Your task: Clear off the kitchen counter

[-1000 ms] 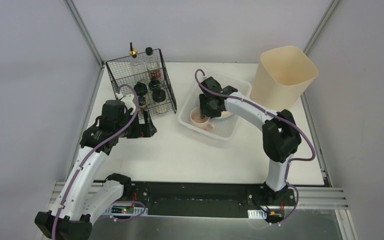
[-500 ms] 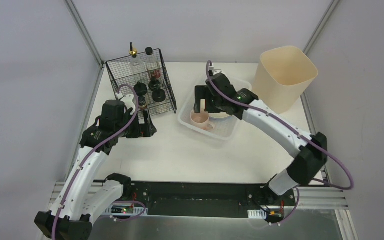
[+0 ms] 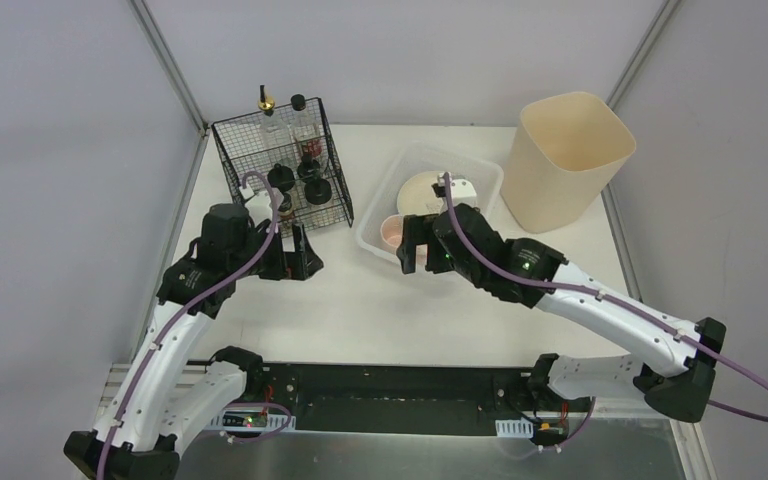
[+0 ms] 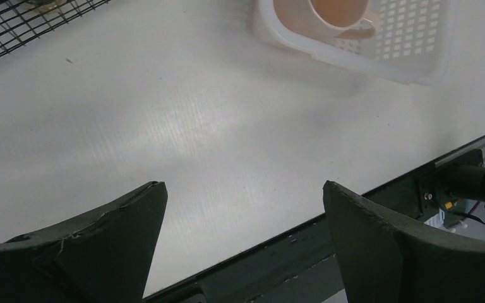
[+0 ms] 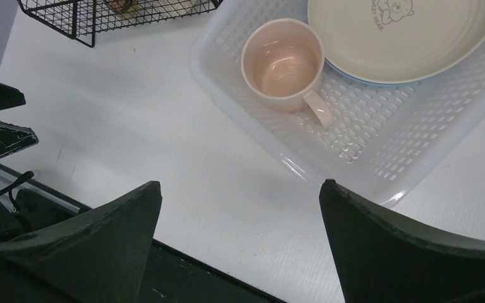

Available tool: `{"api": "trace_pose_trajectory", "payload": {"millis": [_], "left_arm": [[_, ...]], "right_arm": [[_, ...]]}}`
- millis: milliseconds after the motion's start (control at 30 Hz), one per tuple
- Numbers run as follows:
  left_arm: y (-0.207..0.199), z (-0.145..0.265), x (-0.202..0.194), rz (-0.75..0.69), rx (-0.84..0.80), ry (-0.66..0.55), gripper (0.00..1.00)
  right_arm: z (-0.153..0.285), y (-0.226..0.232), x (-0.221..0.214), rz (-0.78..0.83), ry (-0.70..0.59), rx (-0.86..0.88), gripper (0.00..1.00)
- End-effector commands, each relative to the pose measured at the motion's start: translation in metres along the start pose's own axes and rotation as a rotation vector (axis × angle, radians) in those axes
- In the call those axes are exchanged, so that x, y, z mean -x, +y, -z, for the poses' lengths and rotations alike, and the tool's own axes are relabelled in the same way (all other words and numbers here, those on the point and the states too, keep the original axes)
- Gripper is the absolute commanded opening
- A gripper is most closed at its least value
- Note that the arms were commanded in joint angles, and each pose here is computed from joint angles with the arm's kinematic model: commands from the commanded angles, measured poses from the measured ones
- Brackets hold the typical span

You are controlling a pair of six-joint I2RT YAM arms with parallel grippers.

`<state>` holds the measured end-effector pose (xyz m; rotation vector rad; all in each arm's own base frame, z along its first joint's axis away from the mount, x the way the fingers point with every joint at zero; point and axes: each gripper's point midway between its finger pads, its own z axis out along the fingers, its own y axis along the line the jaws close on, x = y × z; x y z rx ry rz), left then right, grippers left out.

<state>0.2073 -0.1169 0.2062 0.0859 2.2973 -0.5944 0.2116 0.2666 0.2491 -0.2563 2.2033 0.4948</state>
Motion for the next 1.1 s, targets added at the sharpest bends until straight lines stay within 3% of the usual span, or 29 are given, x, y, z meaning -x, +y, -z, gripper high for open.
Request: {"api": "trace_pose_trajectory", "payload": {"millis": [0, 300, 567, 833, 933, 1000, 1067], "left_arm": [[-0.021, 0.001, 0.001, -0.022, -0.088, -0.015, 0.99], [-0.047, 0.000, -0.017, -0.063, -0.120, 0.025, 0.99], [-0.039, -0.005, -0.020, -0.022, -0.058, 0.014, 0.99], [-0.039, 0.005, -0.014, -0.065, -0.069, -0.034, 0.99], [-0.038, 0.004, -0.017, -0.063, -0.066, -0.027, 0.99], [-0.038, 0.003, -0.018, -0.057, -0.068, -0.022, 0.99], [-0.038, 0.002, -0.018, -0.055, -0.068, -0.018, 0.99]], "right_arm": [[0.017, -0.013, 0.006, -0.075, -0.103, -0.073, 0.99], [0.034, -0.064, 0.007, -0.119, -0.224, -0.358, 0.99], [0.030, -0.085, -0.015, -0.070, -0.190, -0.446, 0.99], [0.027, -0.083, -0.026, -0.030, -0.137, -0.421, 0.99], [0.030, -0.065, -0.028, -0.029, -0.086, -0.309, 0.99], [0.030, -0.056, -0.022, -0.039, -0.124, -0.236, 0.99], [0.031, -0.063, -0.014, -0.057, -0.175, -0.269, 0.99]]}}
